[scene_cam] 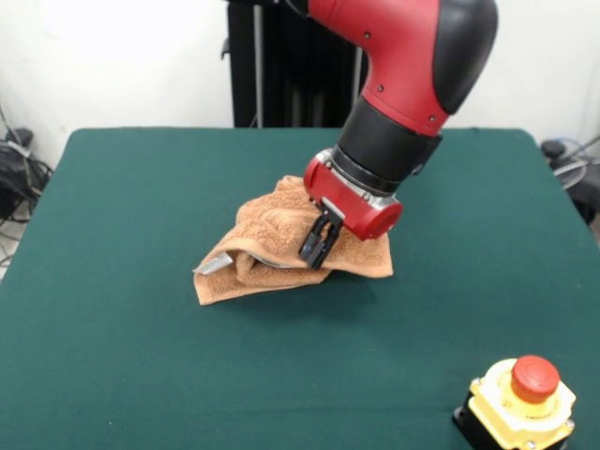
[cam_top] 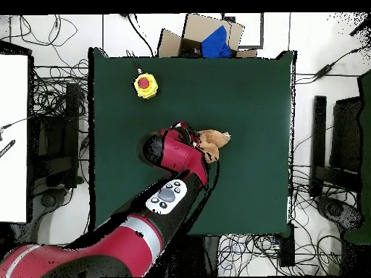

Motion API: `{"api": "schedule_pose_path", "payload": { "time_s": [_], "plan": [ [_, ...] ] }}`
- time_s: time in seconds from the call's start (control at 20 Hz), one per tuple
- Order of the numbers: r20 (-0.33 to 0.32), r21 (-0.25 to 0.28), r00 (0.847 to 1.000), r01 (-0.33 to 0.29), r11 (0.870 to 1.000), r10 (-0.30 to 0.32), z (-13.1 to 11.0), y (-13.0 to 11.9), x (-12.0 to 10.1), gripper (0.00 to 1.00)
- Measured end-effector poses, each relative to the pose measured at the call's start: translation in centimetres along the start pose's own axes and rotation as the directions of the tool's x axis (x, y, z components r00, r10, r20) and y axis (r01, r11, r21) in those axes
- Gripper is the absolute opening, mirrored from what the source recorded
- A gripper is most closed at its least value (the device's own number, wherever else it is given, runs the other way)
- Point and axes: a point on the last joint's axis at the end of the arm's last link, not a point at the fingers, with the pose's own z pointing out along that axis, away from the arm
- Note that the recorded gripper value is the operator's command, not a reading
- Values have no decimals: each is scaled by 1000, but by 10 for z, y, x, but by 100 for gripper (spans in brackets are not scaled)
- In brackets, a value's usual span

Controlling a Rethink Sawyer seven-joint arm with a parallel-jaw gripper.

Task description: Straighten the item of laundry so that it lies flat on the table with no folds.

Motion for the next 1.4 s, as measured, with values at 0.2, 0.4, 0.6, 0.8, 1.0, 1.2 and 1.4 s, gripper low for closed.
{"api": "schedule_pose_path", "payload": {
  "time_s": [0.2,0.4,0.6,0.8,1.0,1.2,1.4],
  "plan": [
    [0,-1,1000,1,1000,-1,0,1,1,0],
    [2,-4,1000,9,1000,-9,-3,4,4,0],
    [-11,-7,1000,20,1000,-20,-12,10,11,0],
    [-65,-4,997,38,999,-38,-34,21,24,0],
    [-130,4,990,48,999,-47,-62,29,32,0],
    [-182,5,982,53,999,-52,-88,35,37,0],
    [-195,-3,980,50,999,-49,-101,38,34,0]
  ]
}}
